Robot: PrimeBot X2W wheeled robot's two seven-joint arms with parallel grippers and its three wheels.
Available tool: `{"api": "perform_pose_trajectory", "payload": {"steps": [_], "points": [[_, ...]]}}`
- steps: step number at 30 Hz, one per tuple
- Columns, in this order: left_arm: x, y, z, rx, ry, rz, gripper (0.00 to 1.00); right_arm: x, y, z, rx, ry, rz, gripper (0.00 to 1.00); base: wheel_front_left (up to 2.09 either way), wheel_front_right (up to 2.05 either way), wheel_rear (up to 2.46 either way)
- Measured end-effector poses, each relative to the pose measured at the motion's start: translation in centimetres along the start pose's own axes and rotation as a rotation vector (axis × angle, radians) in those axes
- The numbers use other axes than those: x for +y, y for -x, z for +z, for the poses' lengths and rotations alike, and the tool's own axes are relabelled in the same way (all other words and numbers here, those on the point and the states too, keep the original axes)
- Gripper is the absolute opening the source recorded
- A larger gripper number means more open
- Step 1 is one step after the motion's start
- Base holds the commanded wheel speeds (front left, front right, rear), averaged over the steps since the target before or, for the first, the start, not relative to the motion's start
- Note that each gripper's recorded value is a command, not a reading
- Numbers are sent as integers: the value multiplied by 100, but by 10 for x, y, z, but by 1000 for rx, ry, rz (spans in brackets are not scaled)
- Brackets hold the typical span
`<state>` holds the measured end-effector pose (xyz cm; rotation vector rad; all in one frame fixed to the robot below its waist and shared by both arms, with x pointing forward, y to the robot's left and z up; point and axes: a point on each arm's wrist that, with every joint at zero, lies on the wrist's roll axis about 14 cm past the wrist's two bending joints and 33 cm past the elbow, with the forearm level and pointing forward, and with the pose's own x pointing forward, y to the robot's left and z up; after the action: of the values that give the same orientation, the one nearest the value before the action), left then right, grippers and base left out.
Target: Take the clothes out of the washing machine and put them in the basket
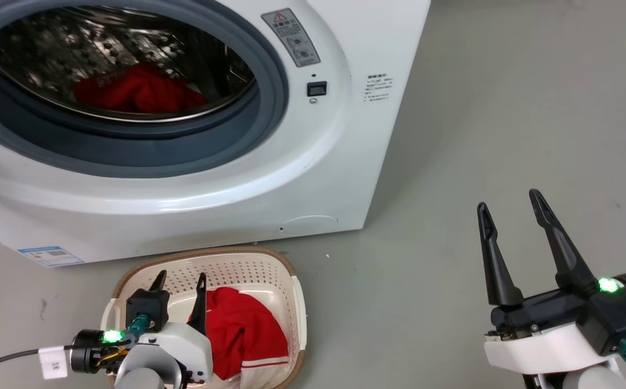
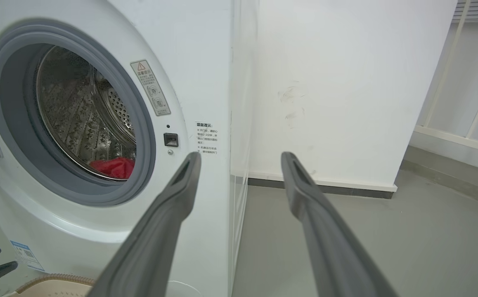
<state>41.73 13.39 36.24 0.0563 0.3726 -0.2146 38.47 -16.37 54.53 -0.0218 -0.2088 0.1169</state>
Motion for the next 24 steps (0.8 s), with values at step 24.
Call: {"api": "perform_pose_trajectory", "payload": {"steps": [24], "points": [[36, 88, 139, -512, -18, 249, 100, -7, 32, 9, -2, -36, -39, 100, 0, 0, 0]]}}
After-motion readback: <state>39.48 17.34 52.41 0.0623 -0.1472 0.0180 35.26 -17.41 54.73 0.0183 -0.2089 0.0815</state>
